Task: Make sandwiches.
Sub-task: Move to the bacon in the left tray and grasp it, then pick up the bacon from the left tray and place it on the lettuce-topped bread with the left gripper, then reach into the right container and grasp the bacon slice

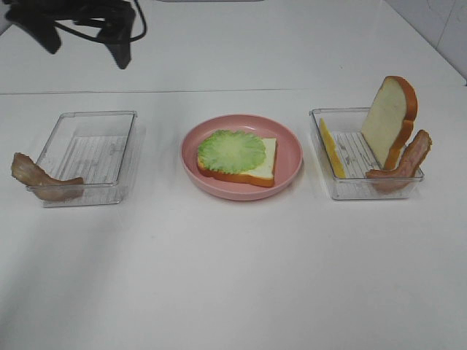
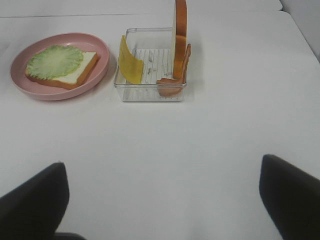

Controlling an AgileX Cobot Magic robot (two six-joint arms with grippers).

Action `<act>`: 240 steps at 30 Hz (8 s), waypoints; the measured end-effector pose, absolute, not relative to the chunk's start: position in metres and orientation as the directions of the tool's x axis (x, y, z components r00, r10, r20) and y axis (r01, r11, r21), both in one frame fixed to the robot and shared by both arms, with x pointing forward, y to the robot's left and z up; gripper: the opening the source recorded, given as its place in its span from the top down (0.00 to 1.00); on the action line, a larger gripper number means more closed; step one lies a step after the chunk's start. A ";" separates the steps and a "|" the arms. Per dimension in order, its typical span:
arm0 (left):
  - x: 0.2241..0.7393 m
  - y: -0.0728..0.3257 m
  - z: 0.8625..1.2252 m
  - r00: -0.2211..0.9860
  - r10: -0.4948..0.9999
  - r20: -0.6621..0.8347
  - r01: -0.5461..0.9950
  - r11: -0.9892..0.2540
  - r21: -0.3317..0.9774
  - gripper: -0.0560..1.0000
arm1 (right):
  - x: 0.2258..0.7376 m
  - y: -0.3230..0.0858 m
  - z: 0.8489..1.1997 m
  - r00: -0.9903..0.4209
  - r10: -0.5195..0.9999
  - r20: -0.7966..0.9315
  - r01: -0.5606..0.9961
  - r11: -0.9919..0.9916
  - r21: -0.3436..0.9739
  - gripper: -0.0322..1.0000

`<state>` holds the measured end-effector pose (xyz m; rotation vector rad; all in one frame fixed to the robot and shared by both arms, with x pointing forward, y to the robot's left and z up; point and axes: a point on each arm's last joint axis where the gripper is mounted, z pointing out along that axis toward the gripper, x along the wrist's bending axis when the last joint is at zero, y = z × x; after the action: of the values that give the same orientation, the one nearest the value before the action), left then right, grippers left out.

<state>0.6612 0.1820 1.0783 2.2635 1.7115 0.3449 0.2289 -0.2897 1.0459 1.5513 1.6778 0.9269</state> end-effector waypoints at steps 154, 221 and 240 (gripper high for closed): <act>0.700 0.048 0.942 0.514 0.742 -0.430 0.855 -0.406 0.323 0.95 | 0.229 -0.290 1.046 -0.076 0.997 -0.005 0.527 0.044 0.849 0.02; 0.695 0.332 1.054 -0.023 0.999 -0.024 0.942 0.030 0.335 0.01 | 0.229 -0.290 1.046 -0.076 0.997 -0.005 0.527 0.044 0.849 0.02; 0.436 0.302 1.104 0.034 0.999 -0.017 0.814 -0.018 0.581 0.02 | 0.229 -0.290 1.046 -0.076 0.997 -0.005 0.527 0.044 0.849 0.02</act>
<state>0.4356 0.3024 1.1038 1.8844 1.8310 0.5686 0.2289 -0.2897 1.0459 1.5513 1.6778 0.9269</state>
